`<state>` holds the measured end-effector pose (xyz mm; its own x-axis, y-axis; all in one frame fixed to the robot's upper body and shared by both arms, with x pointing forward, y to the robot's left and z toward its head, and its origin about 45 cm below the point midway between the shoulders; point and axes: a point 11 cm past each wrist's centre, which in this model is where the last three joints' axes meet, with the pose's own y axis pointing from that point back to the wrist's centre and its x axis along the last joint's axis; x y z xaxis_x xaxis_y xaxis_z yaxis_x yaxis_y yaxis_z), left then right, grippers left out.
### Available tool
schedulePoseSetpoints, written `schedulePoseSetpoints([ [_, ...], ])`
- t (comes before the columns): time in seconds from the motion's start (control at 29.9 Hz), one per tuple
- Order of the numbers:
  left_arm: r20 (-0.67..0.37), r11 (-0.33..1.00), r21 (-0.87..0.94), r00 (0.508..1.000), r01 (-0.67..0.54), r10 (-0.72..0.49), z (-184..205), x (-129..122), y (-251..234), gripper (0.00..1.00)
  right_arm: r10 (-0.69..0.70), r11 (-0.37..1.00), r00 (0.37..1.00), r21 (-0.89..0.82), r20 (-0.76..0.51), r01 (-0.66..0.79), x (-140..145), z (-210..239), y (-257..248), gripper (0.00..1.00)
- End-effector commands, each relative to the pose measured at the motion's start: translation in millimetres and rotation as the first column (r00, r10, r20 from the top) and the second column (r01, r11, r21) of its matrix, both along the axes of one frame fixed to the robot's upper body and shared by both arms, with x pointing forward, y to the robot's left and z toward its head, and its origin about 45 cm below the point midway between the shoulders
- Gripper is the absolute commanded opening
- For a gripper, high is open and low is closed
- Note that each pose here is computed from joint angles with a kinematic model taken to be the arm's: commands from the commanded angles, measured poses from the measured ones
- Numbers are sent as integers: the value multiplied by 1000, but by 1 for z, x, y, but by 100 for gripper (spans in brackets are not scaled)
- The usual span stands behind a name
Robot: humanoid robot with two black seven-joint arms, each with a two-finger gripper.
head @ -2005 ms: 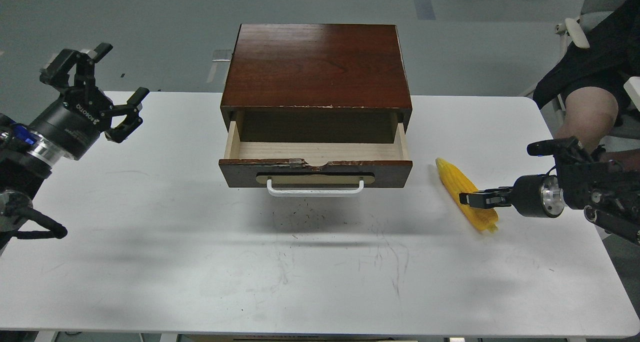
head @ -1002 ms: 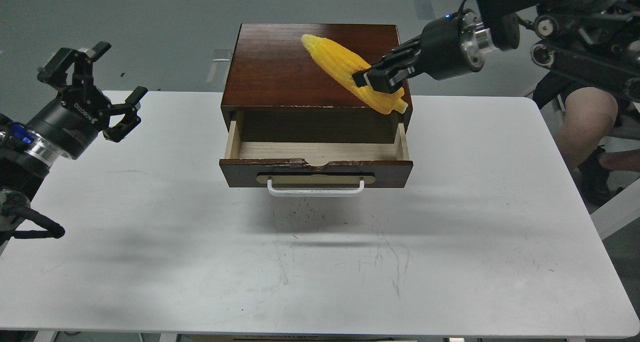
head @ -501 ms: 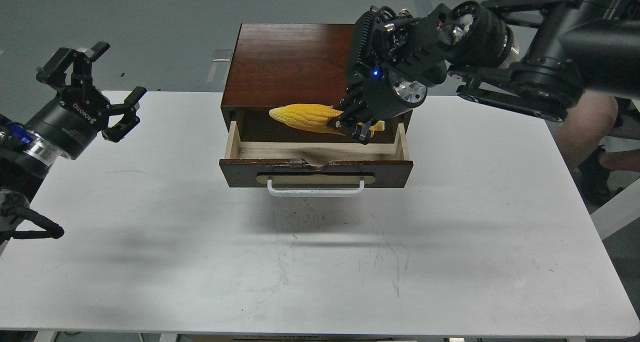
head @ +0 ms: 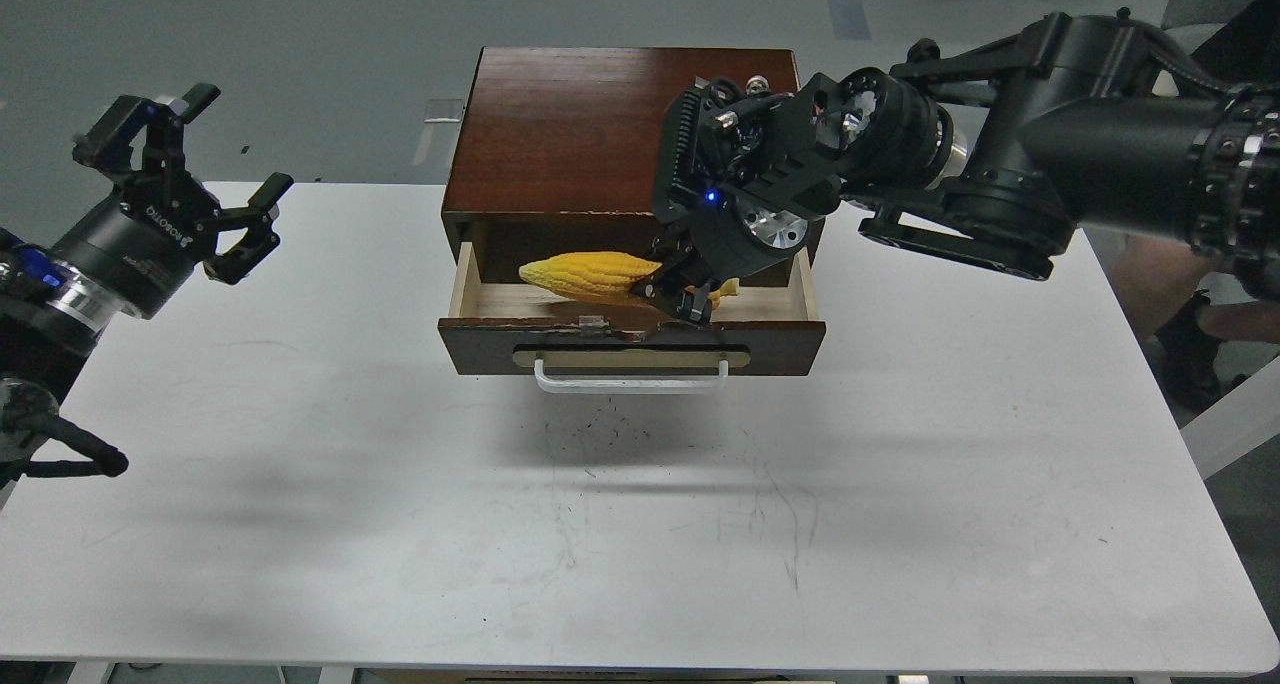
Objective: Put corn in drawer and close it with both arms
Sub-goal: 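Carry the corn over the open drawer and lower it inside, then open the right gripper and raise it away from the drawer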
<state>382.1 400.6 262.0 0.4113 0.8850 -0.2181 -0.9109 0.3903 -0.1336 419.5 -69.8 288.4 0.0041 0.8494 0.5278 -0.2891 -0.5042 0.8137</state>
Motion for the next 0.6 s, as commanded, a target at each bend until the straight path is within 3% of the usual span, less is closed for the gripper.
schedulePoseSetpoints([
  [0.0, 0, 1000, 0, 1000, 0, 0, 0, 0, 0, 100, -5, 1000, 1000, 4, -3, 5, 0, -1, -2, 63],
  [0.3, 0, 1000, -1, 1000, 0, 0, 0, 0, 0, 100, -49, 996, 999, 71, 0, 49, 8, 17, -7, 94],
  [0.43, 6, 1000, -1, 1000, 2, -2, 2, 1, -1, 100, -110, 978, 993, 176, -35, 115, 12, 40, -9, 95],
  [0.57, 19, 1000, 4, 1000, 5, -5, 8, 4, -1, 100, -219, 861, 962, 432, -162, 269, 22, 92, -14, 98],
])
